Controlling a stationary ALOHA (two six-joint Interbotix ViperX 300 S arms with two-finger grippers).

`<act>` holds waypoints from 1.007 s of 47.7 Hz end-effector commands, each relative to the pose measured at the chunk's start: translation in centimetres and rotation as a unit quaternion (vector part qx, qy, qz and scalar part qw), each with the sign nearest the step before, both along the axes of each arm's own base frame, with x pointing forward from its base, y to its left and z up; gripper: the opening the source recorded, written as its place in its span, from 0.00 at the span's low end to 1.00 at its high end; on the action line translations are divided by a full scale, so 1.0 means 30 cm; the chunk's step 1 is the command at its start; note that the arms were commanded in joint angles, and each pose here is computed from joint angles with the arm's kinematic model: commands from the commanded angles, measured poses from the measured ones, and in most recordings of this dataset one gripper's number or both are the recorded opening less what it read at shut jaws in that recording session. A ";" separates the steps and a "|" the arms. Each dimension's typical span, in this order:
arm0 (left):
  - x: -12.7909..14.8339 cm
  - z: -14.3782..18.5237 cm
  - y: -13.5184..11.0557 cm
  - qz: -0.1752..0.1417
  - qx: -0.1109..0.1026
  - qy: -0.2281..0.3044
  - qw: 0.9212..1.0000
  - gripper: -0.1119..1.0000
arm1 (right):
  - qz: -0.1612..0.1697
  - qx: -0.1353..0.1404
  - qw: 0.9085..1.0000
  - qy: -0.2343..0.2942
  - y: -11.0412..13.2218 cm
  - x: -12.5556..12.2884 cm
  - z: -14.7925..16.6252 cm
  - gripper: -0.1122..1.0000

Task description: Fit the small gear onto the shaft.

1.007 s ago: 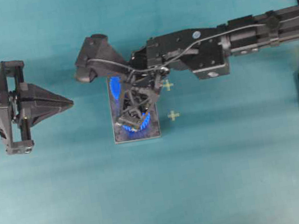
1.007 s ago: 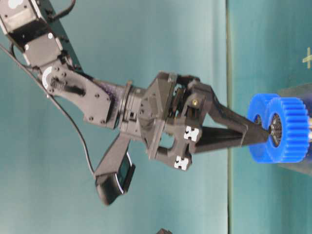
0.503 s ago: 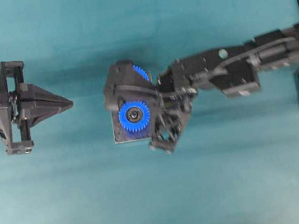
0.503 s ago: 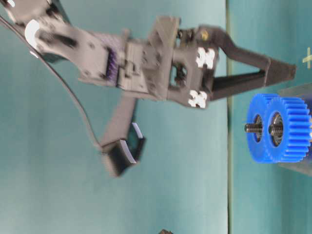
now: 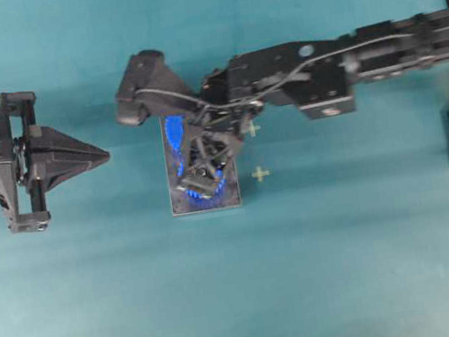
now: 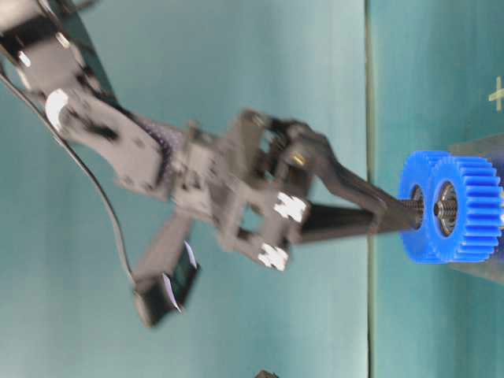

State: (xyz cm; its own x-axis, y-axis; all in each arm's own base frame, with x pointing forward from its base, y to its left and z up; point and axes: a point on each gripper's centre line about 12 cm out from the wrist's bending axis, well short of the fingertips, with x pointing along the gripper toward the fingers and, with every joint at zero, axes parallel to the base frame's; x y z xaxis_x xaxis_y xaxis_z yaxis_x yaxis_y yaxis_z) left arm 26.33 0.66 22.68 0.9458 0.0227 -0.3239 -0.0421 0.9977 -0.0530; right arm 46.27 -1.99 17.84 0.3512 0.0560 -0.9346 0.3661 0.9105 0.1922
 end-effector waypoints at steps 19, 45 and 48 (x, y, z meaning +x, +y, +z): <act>0.008 0.029 -0.001 -0.002 0.002 -0.016 1.000 0.10 | 0.004 0.015 0.999 0.045 0.050 -0.125 0.002 0.09; 0.010 0.034 -0.001 -0.002 0.003 -0.018 1.000 0.10 | -0.013 0.006 1.000 -0.017 0.017 -0.055 0.088 0.09; 0.009 0.031 -0.001 -0.002 0.002 -0.017 1.000 0.10 | -0.014 0.004 1.000 -0.019 0.002 -0.029 0.076 0.09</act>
State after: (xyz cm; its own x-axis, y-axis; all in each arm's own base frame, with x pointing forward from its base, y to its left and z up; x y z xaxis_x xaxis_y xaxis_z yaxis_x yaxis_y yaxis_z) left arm 26.32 0.66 22.73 0.9468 0.0227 -0.3210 -0.0419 0.9977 -0.0531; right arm 44.28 -1.49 18.94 0.3439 0.0624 -0.9369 0.3972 0.8945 0.2053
